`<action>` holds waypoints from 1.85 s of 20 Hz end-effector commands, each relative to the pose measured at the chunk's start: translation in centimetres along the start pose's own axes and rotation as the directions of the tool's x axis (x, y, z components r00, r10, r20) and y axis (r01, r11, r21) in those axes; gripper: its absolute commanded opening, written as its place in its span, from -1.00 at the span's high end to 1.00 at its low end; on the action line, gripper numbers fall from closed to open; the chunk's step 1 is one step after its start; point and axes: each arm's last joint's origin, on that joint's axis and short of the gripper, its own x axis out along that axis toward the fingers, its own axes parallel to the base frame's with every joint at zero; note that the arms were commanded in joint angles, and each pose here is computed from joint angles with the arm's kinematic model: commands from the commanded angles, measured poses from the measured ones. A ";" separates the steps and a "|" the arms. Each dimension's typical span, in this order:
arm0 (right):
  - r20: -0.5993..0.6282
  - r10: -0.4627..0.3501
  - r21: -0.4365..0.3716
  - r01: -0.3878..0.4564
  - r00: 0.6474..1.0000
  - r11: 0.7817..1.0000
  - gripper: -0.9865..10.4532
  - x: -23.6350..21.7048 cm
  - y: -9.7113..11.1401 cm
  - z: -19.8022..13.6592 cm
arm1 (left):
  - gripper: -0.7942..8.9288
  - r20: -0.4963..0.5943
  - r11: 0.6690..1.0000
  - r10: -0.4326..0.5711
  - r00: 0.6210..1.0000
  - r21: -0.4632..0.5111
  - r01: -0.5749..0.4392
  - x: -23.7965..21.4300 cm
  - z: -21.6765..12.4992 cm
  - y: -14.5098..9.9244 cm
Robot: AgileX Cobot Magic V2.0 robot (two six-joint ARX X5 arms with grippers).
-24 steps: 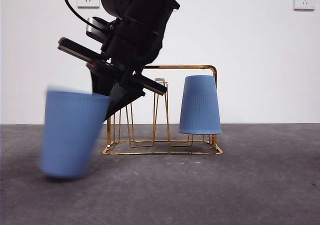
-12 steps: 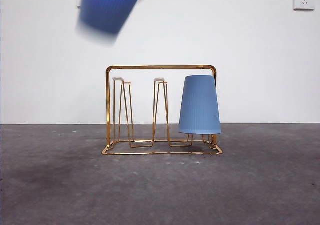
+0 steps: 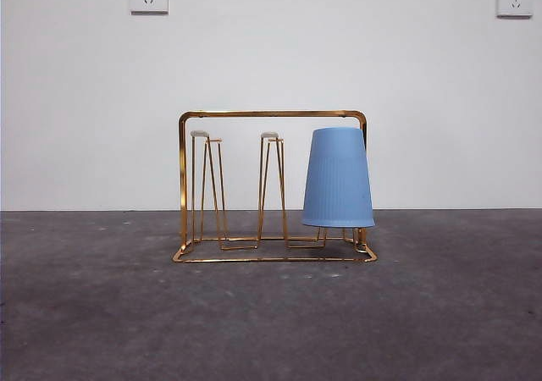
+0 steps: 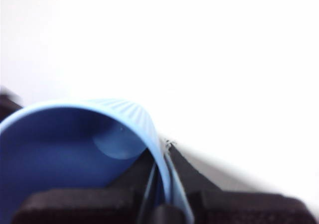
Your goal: Pick up cup 1,put cup 1 in the cup rack,pick up cup 2,put cup 2 in the cup rack
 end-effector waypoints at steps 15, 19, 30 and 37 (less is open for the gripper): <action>0.304 0.039 -0.147 0.007 0.952 0.989 0.85 -6.6 -0.6 2.5 | -0.09 0.280 0.778 -0.464 0.841 -0.325 0.537 11.0 -4.2 3.0; 0.274 0.039 -0.149 0.002 0.961 0.989 0.85 -5.6 -0.5 2.4 | -0.09 0.342 0.741 -0.487 0.804 -0.326 0.587 12.0 -5.1 3.4; 0.153 0.049 -0.154 -0.025 0.987 0.988 0.85 -1.4 -0.1 1.4 | -0.09 0.454 0.692 -0.532 0.715 -0.254 0.676 11.6 -4.6 3.2; 0.084 0.073 -0.150 -0.059 0.994 0.987 0.85 -0.5 0.1 0.7 | -0.08 0.487 0.693 -0.523 0.700 -0.236 0.682 11.4 -4.4 3.2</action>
